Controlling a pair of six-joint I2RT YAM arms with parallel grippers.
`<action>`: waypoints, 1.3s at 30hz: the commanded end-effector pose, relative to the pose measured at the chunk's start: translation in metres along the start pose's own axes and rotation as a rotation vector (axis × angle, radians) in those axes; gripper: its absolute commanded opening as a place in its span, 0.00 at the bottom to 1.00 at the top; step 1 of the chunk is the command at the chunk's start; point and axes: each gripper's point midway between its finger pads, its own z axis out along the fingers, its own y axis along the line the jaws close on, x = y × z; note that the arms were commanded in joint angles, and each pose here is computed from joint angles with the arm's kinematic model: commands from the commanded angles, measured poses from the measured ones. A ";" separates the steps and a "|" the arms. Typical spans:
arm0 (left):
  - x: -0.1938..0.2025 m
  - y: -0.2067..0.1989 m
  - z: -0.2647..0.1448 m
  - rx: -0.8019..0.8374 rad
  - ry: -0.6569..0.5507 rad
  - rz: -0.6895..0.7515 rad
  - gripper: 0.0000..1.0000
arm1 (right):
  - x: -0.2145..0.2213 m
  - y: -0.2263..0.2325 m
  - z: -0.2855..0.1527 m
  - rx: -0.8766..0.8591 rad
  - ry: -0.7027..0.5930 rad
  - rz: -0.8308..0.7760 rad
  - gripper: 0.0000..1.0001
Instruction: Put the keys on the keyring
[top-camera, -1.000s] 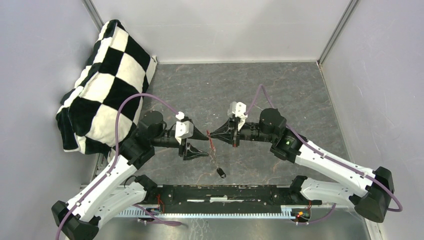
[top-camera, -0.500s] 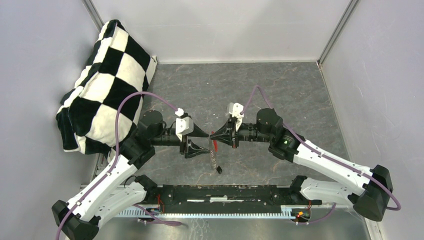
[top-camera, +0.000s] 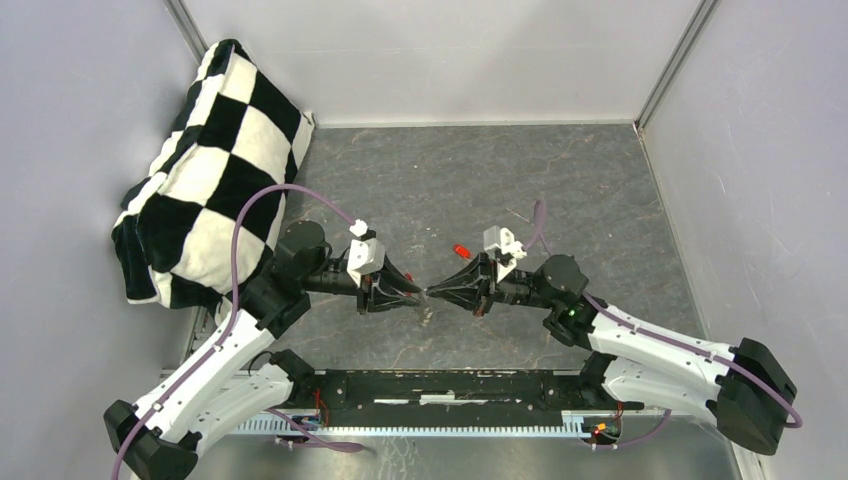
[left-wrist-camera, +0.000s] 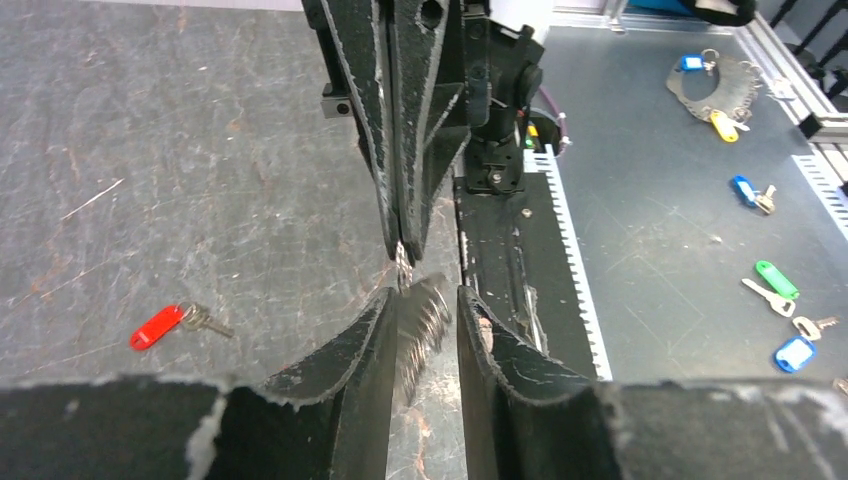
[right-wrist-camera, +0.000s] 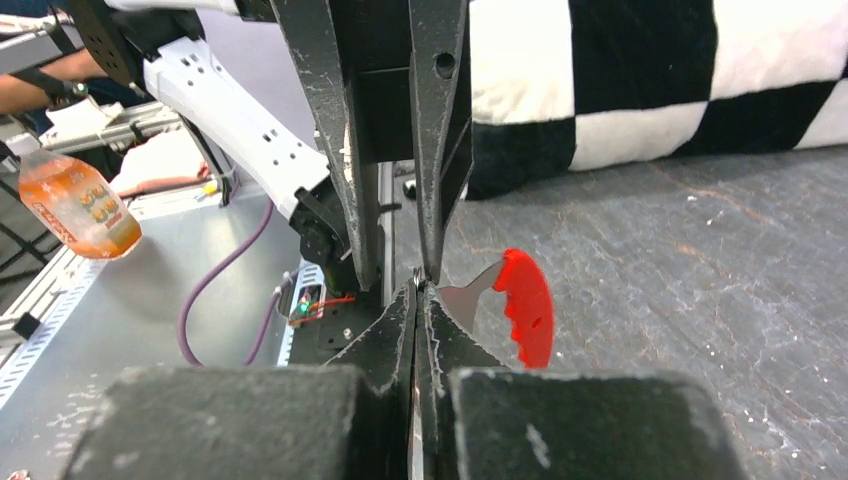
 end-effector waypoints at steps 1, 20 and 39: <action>-0.012 -0.019 -0.002 0.089 -0.032 0.001 0.34 | -0.053 0.015 -0.011 -0.028 -0.246 -0.073 0.01; -0.015 -0.002 0.001 0.009 -0.055 0.019 0.56 | -0.066 0.044 -0.013 -0.193 -0.332 -0.044 0.00; -0.021 -0.033 -0.003 0.160 -0.081 0.028 0.82 | -0.070 0.034 0.001 -0.162 -0.262 -0.086 0.00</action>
